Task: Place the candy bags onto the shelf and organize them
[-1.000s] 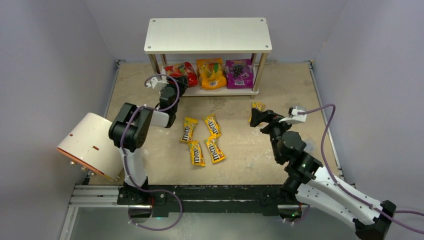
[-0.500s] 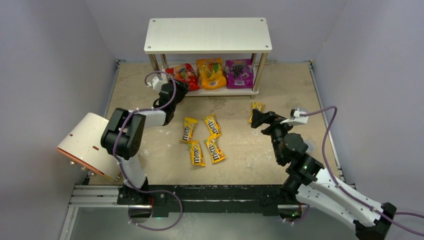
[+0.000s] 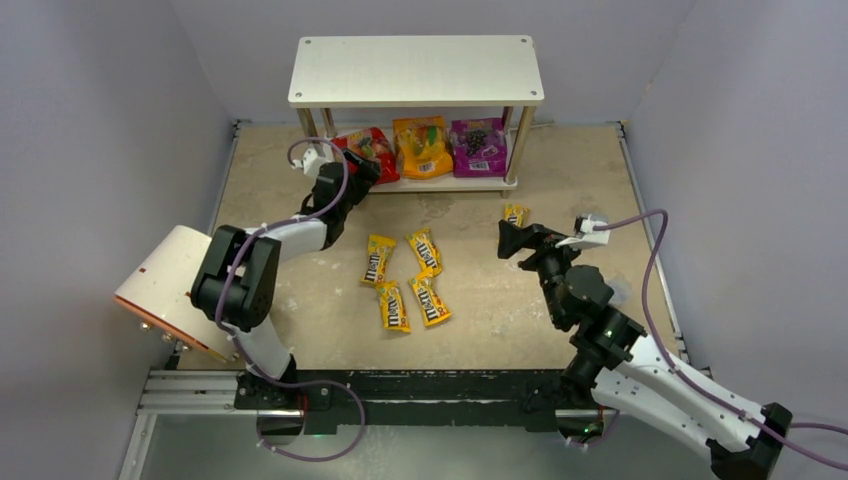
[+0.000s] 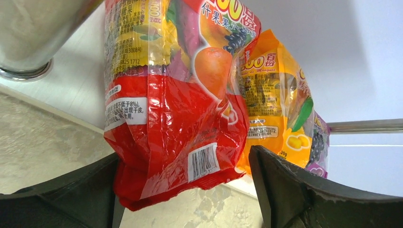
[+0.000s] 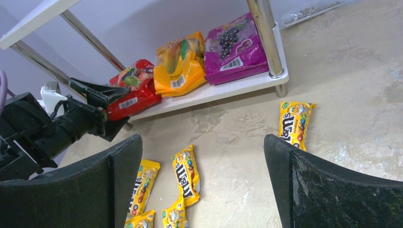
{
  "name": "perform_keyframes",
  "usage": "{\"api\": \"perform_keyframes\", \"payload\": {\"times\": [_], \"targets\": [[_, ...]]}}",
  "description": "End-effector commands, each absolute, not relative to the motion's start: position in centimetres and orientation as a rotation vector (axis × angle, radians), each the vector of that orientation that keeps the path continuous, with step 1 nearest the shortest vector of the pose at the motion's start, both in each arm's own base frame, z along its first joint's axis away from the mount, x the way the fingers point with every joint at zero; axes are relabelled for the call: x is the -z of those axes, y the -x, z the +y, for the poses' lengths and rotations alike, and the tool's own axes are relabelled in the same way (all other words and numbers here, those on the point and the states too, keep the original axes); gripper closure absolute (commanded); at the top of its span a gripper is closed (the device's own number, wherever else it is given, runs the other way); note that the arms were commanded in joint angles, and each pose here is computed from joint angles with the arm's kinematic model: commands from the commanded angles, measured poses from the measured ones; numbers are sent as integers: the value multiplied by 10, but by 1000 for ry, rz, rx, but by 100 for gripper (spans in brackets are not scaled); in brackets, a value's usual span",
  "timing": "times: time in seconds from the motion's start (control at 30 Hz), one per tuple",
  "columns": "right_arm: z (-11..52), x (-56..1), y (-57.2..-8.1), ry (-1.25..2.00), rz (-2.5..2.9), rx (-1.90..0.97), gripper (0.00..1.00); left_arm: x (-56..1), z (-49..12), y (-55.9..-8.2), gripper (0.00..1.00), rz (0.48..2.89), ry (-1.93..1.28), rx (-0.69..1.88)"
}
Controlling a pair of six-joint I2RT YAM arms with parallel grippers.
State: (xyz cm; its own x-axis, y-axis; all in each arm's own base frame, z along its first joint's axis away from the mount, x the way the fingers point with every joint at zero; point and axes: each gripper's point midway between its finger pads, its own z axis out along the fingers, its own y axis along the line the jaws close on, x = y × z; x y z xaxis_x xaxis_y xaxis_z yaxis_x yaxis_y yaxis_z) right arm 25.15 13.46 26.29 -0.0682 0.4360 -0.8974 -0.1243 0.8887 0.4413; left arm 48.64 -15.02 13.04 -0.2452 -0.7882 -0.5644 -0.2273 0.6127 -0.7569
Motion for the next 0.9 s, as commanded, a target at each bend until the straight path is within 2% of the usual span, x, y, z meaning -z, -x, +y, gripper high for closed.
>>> {"api": "perform_keyframes", "payload": {"times": [0.0,0.2,0.57,0.87], "targets": [[134,-274,-252,-260,1542,-491,1,-166,-143,-484,7,1743,802,663],[131,-277,-249,-268,1532,-501,1,-158,-132,-471,5,1773,839,626],[130,-276,-248,-282,1528,-512,1,-147,-144,-435,2,1864,804,730],[130,-274,-249,-283,1530,-502,1,-156,-163,-455,2,1845,735,816]]}}
